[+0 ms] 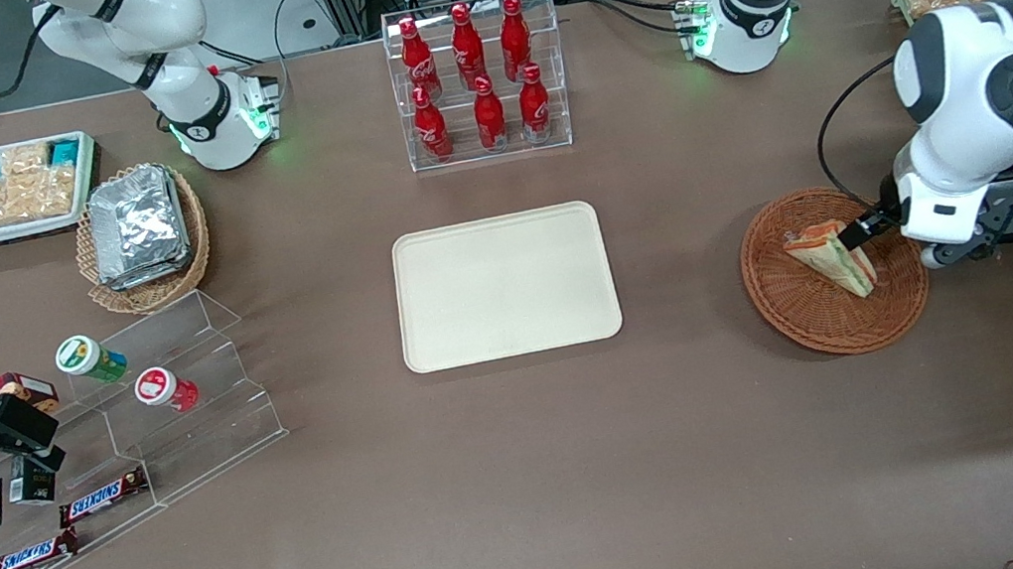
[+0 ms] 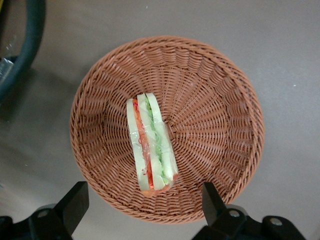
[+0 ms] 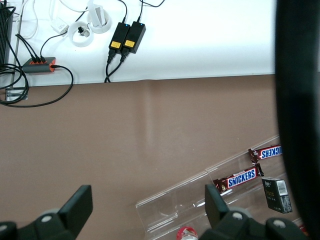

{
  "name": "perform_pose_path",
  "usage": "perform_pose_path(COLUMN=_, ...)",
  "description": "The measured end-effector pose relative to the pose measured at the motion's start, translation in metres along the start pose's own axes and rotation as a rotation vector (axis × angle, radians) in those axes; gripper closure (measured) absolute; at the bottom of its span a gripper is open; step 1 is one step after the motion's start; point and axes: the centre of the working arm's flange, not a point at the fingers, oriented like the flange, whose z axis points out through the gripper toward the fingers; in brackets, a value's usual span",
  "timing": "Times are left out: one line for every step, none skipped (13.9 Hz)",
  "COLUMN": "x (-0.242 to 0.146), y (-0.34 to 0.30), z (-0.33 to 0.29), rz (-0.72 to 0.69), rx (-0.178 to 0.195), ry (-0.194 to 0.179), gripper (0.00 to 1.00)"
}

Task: Place sandwich from basket to tray
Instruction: 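Lower the open left gripper over the sandwich in the wicker basket, then close the left gripper on the sandwich wedge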

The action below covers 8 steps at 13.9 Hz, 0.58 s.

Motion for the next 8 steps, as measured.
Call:
perform_pose_path(x=-0.003, y=0.0, z=0.007, rz=-0.016, rx=-0.005, ry=0.006, gripper=0.0)
perform_pose_path(x=-0.005, y=-0.001, z=0.014, rz=-0.031, rx=-0.012, ry=0.015, gripper=0.0)
perform_pose_path(x=-0.008, y=-0.001, z=0.022, rz=-0.046, rx=-0.021, ry=0.025, gripper=0.0)
perform_pose_path(x=-0.012, y=-0.002, z=0.032, rz=-0.063, rx=-0.03, ry=0.036, gripper=0.0)
perform_pose_path(x=-0.017, y=-0.003, z=0.042, rz=-0.08, rx=-0.041, ry=0.047, gripper=0.0)
perform_pose_path(x=-0.022, y=-0.004, z=0.053, rz=-0.095, rx=-0.051, ry=0.056, gripper=0.0)
perform_pose_path(x=-0.028, y=-0.005, z=0.064, rz=-0.106, rx=-0.061, ry=0.063, gripper=0.0)
perform_pose_path(x=-0.033, y=-0.006, z=0.076, rz=-0.115, rx=-0.07, ry=0.069, gripper=0.0)
